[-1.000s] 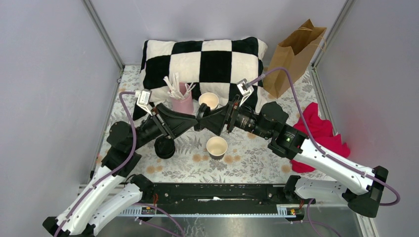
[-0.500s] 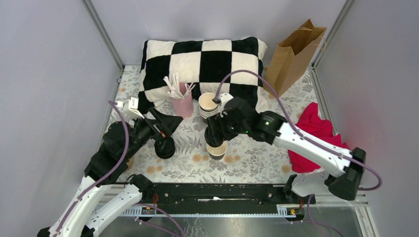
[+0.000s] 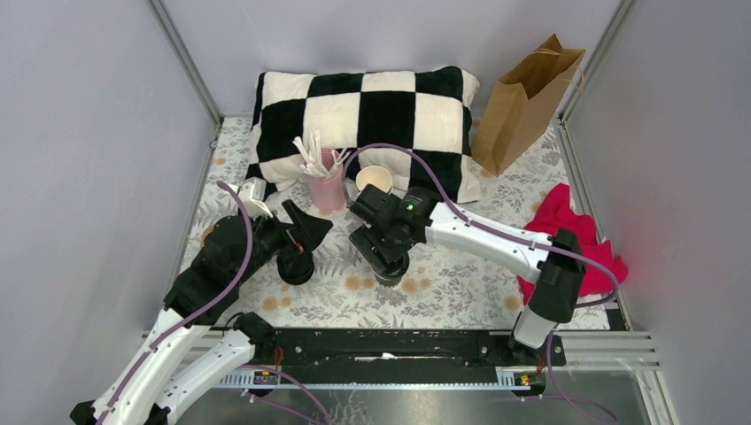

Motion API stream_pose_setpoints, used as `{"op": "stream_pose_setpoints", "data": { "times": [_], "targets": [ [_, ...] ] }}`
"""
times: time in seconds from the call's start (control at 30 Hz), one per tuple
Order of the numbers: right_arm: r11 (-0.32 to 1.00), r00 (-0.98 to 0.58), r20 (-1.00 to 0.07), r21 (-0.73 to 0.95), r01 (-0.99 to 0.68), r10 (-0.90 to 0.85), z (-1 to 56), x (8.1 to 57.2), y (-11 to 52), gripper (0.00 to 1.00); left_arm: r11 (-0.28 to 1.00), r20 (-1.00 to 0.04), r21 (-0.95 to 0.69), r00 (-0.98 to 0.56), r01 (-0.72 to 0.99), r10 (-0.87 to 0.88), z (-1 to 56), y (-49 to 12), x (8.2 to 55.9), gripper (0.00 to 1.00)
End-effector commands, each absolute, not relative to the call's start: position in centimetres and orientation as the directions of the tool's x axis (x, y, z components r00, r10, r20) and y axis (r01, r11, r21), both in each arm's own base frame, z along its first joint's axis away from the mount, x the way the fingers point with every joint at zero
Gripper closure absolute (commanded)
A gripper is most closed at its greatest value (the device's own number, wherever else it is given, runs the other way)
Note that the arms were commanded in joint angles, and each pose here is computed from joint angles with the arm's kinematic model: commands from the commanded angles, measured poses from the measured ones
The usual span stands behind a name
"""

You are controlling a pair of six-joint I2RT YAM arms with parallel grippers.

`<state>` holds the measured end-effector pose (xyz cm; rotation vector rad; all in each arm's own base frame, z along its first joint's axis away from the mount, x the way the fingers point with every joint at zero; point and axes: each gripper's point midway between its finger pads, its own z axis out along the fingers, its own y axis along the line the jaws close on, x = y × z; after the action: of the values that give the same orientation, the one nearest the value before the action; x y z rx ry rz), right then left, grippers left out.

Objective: Pack the takeout coffee

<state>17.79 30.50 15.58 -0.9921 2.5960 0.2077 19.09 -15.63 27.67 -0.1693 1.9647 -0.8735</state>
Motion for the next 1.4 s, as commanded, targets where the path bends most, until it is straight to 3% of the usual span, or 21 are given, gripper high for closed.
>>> {"op": "stream_pose_setpoints", "data": {
  "times": [0.0,1.37],
  "targets": [
    [0.725,-0.673,-0.337,-0.044,-0.688,-0.659,15.9,18.0,29.9,0.16,0.748,-0.735,-0.614,-0.526,0.251,-0.427,27.6,-15.6,19.3,0.04],
    [0.689,-0.655,-0.252,-0.076,-0.721,-0.713,14.1,18.8,31.2,0.13,0.794,-0.764,-0.558,-0.522,0.242,-0.379,26.5,-15.1,19.8,0.02]
  ]
}}
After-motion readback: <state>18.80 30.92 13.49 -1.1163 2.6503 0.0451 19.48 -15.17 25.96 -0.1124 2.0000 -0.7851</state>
